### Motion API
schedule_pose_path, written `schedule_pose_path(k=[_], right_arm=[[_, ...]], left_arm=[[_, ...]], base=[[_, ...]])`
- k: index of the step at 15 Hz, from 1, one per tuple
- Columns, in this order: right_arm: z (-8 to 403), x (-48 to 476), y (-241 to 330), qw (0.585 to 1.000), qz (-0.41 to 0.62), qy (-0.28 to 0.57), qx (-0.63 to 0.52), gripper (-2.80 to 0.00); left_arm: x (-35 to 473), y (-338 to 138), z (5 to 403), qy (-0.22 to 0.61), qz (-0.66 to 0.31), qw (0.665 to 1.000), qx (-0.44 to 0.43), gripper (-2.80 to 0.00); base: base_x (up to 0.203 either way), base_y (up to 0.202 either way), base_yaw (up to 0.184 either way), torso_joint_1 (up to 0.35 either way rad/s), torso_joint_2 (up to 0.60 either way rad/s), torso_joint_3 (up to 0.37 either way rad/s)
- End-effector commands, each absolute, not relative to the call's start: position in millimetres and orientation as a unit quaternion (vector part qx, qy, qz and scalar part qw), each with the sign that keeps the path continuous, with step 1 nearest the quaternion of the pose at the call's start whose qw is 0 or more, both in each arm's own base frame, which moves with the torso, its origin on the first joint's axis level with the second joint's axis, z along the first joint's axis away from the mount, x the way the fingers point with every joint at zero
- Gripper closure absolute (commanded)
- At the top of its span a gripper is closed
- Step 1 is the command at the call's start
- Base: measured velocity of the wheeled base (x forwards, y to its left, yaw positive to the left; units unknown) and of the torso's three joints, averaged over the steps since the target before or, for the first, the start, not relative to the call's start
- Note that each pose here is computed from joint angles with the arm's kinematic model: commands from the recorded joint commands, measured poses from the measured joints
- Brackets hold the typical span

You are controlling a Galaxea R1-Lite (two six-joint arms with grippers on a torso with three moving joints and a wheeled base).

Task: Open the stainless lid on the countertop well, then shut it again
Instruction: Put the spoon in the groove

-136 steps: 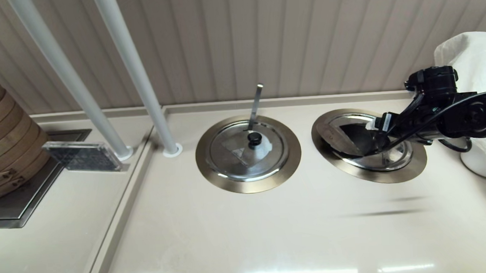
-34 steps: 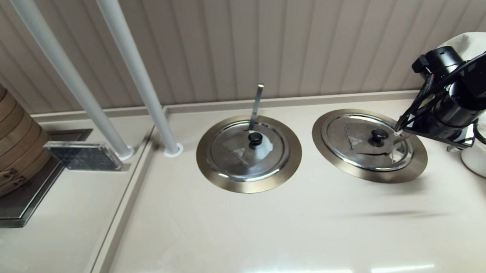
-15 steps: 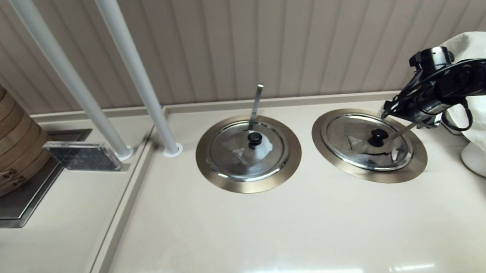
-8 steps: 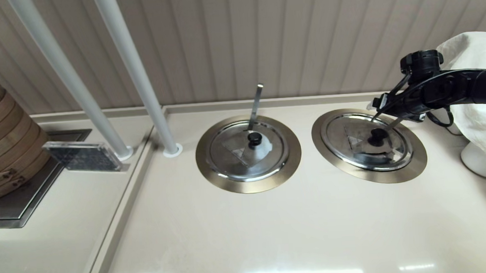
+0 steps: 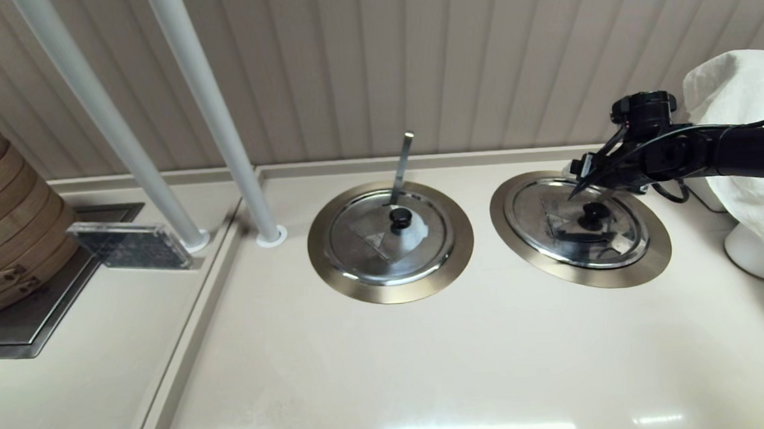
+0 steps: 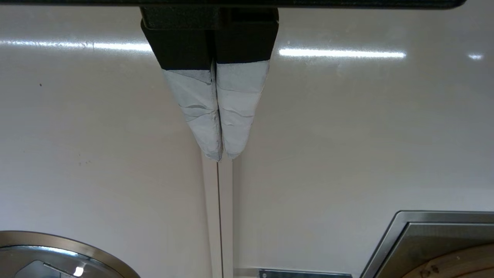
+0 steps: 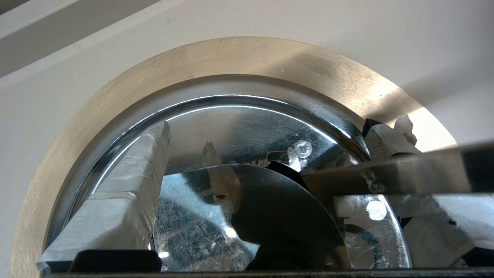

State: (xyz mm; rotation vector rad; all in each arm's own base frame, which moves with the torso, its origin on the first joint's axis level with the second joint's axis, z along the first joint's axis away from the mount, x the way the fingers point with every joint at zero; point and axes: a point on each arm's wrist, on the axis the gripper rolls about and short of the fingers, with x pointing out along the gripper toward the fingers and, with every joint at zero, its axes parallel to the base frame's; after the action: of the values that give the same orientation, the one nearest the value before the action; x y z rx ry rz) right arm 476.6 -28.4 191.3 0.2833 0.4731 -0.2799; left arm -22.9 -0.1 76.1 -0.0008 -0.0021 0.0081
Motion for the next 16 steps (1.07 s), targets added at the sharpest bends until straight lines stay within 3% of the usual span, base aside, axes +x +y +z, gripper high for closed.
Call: schedule_pose_path(k=[1,11,16], right_arm=[[181.8,481.4,-21.7,0.953,-0.132,0.240,0.127,-2.80],[191.0,478.8,-20.9,0.954,-0.185,0.207,0.114,-2.80],[197.0,456.4,-12.5,0.938,-0.184,0.275,0.102,-2.80]], left_arm=[[-22.8,-0.1,76.1,-0.001,0.005,1.000,-0.001,0.00],[-22.8,-0.1,76.1,-0.001,0.005,1.000,-0.001,0.00],[-22.8,-0.1,76.1,-0.001,0.005,1.000,-0.001,0.00]], base=[[0.000,0.000,0.000,0.000,0.00,0.000],[0.000,0.000,0.000,0.000,0.00,0.000],[0.000,0.000,0.000,0.000,0.00,0.000]])
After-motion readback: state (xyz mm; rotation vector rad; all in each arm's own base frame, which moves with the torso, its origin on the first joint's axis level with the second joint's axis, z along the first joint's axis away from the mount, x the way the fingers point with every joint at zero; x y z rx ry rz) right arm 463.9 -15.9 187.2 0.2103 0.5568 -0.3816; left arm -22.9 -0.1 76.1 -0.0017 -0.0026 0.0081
